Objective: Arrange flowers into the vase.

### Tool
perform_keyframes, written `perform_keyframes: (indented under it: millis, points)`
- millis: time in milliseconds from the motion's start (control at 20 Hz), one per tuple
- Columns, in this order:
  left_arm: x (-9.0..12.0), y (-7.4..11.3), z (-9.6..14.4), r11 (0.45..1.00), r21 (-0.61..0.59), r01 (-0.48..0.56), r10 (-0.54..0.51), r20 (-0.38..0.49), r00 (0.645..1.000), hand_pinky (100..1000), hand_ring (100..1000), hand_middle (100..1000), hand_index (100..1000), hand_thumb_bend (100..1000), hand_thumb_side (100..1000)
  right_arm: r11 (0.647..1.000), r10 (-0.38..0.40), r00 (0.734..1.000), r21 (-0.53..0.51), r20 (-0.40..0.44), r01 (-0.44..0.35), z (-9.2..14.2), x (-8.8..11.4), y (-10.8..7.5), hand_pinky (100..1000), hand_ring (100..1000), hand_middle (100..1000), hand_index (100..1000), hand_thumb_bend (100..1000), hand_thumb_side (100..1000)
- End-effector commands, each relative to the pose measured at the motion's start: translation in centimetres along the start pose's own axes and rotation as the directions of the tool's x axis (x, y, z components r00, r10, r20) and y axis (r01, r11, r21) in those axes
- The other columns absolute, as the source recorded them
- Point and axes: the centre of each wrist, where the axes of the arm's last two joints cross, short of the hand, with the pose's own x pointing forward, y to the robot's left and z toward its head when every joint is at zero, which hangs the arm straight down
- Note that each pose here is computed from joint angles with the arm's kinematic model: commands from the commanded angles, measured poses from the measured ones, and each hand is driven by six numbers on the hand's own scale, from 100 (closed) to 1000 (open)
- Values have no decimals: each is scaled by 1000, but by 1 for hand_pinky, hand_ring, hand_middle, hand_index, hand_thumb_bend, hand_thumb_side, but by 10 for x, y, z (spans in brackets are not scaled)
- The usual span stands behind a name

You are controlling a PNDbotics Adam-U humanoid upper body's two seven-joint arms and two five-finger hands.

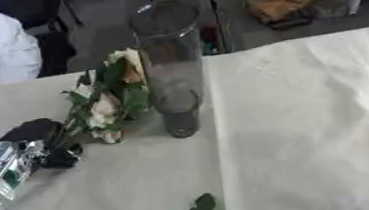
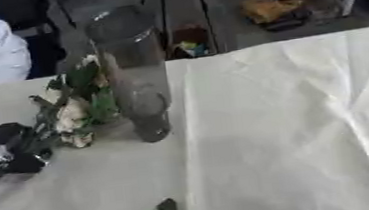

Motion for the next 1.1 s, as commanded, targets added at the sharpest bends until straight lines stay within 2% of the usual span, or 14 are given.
perform_keyframes:
  millis: [50,100,450,550,600,650,700,750,800,850,900,950,1100]
  points:
    - [-5,2,0,999,-48,-12,13,12,1000,289,421,461,669,100,431,1000,0,1000,7,16,0,-4,4,1,760,719,438,857,100,849]
    - [-5,2,0,998,-56,-18,19,17,1000,247,383,427,644,100,419,1000,1,1000,7,14,-1,-4,4,1,761,720,437,857,100,848]
    - [-4,5,1,999,-50,-3,3,14,1000,119,255,308,536,100,366,1000,2,1000,1,10,-2,-4,4,1,762,719,437,858,100,846]
    - [-3,5,0,999,-38,15,-14,7,1000,100,197,249,474,100,345,1000,1,1000,1,9,-1,-4,4,1,762,719,437,856,100,847]
    - [-2,5,-1,999,-31,22,-22,3,1000,100,155,205,415,100,337,1000,0,1000,1,9,0,-4,4,1,763,719,436,857,100,847]
    - [-2,5,-1,999,-21,31,-31,-2,1000,100,155,205,415,100,337,1000,0,1000,1,8,0,-4,4,1,763,719,436,857,100,847]
    - [-1,5,-1,999,-11,38,-38,-8,999,100,100,119,302,100,333,1000,0,1000,1,8,0,-4,4,1,764,719,434,857,100,847]
    - [-1,5,-1,999,6,49,-49,-16,999,100,100,103,282,100,333,1000,0,1000,0,8,0,-4,4,1,764,719,434,857,100,848]
    - [-1,5,-1,998,22,61,-60,-24,998,100,100,100,223,100,343,1000,0,1000,0,8,0,-4,4,1,764,720,435,857,100,847]
    - [0,4,-2,997,38,73,-72,-30,997,100,100,100,198,131,369,1000,0,1000,1,8,0,-4,4,1,764,720,434,857,100,847]
    - [1,4,-2,995,52,86,-84,-33,996,100,100,100,171,231,419,1000,-1,1000,1,7,1,-4,4,1,765,720,433,858,100,847]
    - [2,3,-2,993,65,99,-97,-35,995,100,100,100,158,247,444,1000,-1,1000,2,6,1,-3,4,1,765,720,433,858,100,847]
    - [2,2,-4,986,99,132,-128,-47,991,100,100,100,115,387,449,1000,-1,1000,2,4,1,-3,4,1,766,721,433,858,100,848]
